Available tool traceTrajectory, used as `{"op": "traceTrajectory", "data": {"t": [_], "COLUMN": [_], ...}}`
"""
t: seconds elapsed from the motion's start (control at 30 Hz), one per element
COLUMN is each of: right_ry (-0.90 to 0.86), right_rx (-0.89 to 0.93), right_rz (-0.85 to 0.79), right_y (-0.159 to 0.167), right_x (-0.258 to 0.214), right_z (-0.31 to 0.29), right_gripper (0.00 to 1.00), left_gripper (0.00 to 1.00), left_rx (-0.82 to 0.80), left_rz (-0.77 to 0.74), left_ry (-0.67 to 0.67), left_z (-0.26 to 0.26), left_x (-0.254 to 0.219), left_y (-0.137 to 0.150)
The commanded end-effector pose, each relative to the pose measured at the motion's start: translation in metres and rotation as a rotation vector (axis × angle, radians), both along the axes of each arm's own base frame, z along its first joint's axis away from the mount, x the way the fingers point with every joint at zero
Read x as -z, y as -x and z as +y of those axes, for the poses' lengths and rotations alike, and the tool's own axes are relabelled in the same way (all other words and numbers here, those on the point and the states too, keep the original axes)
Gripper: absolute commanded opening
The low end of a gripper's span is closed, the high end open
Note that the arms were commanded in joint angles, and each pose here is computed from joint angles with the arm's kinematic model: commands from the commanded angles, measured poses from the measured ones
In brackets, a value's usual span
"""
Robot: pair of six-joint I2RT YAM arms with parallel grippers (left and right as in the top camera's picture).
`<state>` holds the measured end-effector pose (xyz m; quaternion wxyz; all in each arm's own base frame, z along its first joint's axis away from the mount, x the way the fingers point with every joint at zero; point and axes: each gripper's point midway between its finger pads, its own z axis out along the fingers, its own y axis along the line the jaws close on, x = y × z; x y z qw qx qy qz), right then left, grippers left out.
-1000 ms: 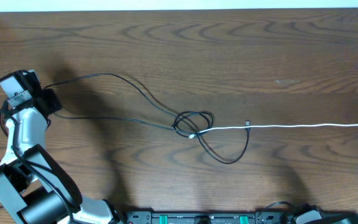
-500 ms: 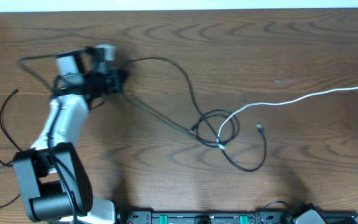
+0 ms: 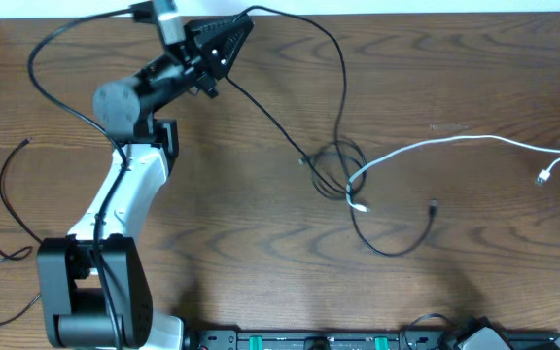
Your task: Untangle cables
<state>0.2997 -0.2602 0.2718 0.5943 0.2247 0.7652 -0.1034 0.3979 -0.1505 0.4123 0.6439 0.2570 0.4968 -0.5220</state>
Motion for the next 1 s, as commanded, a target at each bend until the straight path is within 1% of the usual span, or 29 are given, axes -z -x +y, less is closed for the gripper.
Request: {"op": "traceTrajectory", "data": {"t": [0.0, 0.03, 0.13, 0.17, 0.2, 0.23, 0.33, 0.37, 0.4, 0.5, 0.53, 0.63, 0.8, 0.97], "right_ry": [-0.002, -0.001, 0.012, 0.008, -0.005, -0.008, -0.021, -0.036, -0.091, -0.177, -0.192, -0.209, -0.231, -0.23], "right_rx": [0.005, 0.035, 0.242, 0.349, 0.56, 0.711, 0.912, 0.941, 0.992, 0.962, 0.958, 0.951, 0.935, 0.975], "right_rz": [0.024, 0.036, 0.116, 0.142, 0.173, 0.194, 0.215, 0.207, 0.172, 0.116, 0.103, 0.087, 0.083, 0.089], "right_y": [-0.004, -0.002, 0.019, 0.032, 0.062, 0.087, 0.13, 0.137, 0.153, 0.165, 0.166, 0.168, 0.165, 0.173], "right_x": [0.007, 0.011, 0.026, 0.031, 0.037, 0.039, 0.043, 0.044, 0.049, 0.055, 0.056, 0.056, 0.059, 0.061], "right_z": [-0.005, -0.01, -0.042, -0.054, -0.075, -0.087, -0.101, -0.104, -0.109, -0.116, -0.117, -0.119, -0.117, -0.118], "right_gripper": [0.01, 0.01, 0.01, 0.01, 0.01, 0.01, 0.01, 0.01, 0.01, 0.01, 0.01, 0.01, 0.01, 0.01], "left_gripper": [0.07, 0.07, 0.07, 0.07, 0.07, 0.07, 0.08, 0.07, 0.07, 0.08, 0.07, 0.07, 0.07, 0.07], "left_rx": [0.081, 0.072, 0.032, 0.022, 0.002, -0.012, -0.063, -0.085, -0.133, -0.261, -0.279, -0.318, -0.364, -0.468], "left_rz": [0.147, 0.149, 0.147, 0.143, 0.137, 0.134, 0.147, 0.145, 0.145, 0.207, 0.227, 0.278, 0.281, 0.297], "left_ry": [0.065, 0.067, 0.071, 0.065, 0.057, 0.049, 0.052, 0.049, 0.048, 0.075, 0.078, 0.058, 0.024, 0.055], "left_z": [0.011, 0.015, 0.034, 0.04, 0.048, 0.056, 0.081, 0.09, 0.11, 0.166, 0.175, 0.201, 0.223, 0.264], "left_x": [-0.013, -0.014, -0.019, -0.02, -0.021, -0.021, -0.023, -0.023, -0.022, -0.016, -0.013, -0.002, 0.004, 0.005], "left_y": [0.009, 0.008, 0.007, 0.008, 0.008, 0.008, 0.007, 0.006, 0.004, -0.003, -0.004, -0.001, 0.005, 0.011]}}
